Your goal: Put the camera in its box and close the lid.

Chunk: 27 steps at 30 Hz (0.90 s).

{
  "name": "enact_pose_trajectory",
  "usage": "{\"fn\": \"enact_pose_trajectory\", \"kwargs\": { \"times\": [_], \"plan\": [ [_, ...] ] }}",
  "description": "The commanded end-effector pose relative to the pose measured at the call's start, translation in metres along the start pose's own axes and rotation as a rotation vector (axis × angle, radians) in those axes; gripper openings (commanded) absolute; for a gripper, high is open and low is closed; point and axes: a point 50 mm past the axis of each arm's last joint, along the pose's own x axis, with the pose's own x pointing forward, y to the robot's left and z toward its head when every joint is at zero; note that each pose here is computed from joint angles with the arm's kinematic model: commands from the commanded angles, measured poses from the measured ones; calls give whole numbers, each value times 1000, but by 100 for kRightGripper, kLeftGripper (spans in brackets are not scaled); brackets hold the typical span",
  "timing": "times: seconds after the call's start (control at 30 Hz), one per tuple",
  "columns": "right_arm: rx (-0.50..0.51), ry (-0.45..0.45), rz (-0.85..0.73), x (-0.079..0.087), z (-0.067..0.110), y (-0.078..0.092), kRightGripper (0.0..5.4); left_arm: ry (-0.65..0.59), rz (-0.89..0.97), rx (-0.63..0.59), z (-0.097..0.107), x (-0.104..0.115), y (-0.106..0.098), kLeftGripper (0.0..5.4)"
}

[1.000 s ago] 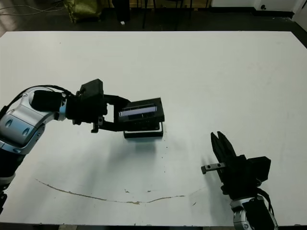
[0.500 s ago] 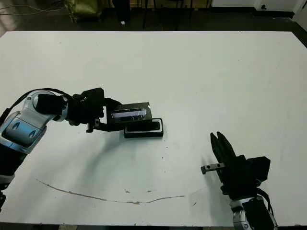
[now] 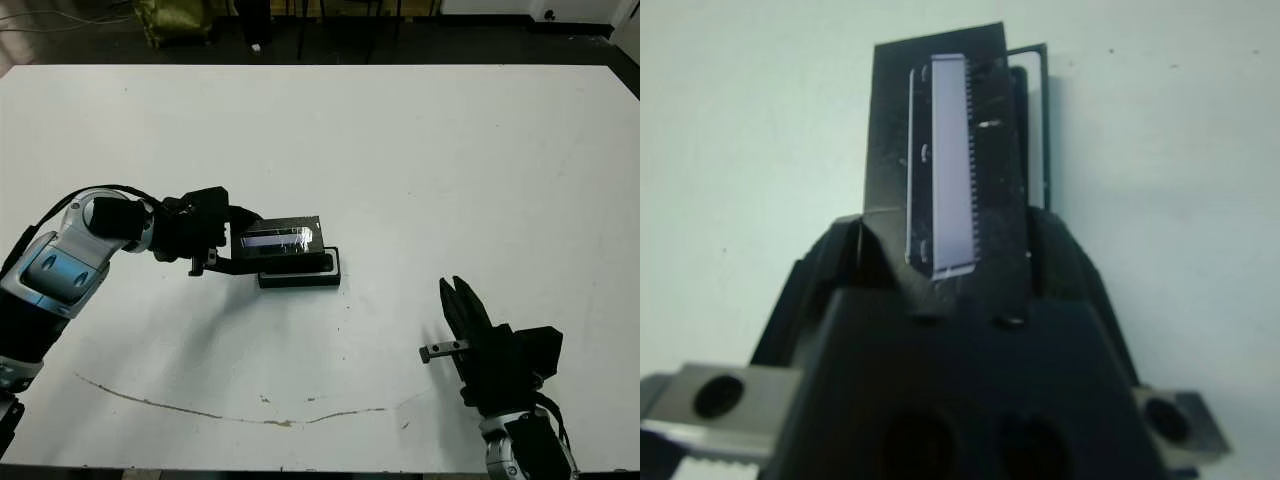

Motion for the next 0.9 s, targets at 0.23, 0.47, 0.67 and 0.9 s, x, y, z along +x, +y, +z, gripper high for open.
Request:
{"fn": "enact_pose_trajectory", "kwargs": {
  "times": [0.23, 0.47, 0.67, 0.9],
  "plan": [
    [5, 33, -13, -1, -4, -5, 0, 0, -26, -61, -20, 11, -4, 238],
    [1, 40, -19, -3, -3, -6, 0, -7, -34, -70, -24, 12, -5, 238],
    [-4, 38, -15, -2, -4, -6, 0, -29, -47, -107, -25, 14, -9, 238],
    [0, 38, -16, -2, -4, -6, 0, -48, -65, -115, -25, 15, -10, 238]
  ]
}}
